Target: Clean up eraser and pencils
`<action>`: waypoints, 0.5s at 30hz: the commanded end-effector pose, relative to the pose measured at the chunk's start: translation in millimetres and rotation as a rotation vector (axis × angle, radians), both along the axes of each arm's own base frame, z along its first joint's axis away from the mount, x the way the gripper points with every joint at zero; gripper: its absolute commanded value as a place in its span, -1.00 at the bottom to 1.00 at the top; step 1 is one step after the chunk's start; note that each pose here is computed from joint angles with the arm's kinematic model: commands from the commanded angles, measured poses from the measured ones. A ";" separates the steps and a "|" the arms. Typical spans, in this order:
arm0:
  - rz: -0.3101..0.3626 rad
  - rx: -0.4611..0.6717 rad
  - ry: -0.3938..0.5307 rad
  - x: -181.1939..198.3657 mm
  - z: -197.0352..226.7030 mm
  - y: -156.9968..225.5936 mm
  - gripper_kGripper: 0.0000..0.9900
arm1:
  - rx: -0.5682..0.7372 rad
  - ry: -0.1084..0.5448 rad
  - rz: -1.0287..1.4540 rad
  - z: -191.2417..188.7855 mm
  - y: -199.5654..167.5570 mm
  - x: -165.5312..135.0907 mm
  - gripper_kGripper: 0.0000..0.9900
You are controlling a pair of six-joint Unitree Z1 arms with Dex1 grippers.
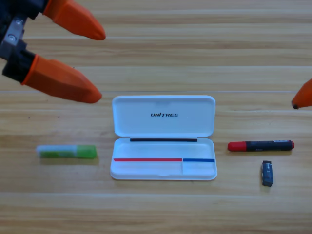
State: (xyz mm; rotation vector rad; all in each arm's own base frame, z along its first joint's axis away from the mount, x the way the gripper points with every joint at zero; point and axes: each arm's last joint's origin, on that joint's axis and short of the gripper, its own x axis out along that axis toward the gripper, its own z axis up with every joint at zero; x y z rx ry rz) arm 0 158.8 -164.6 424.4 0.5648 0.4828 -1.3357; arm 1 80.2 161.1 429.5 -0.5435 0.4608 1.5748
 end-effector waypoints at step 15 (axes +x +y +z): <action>0.054 0.069 -0.029 0.3 -2.1 0.5 1.00 | -0.080 0.076 -0.117 -15.0 4.2 3.3 0.99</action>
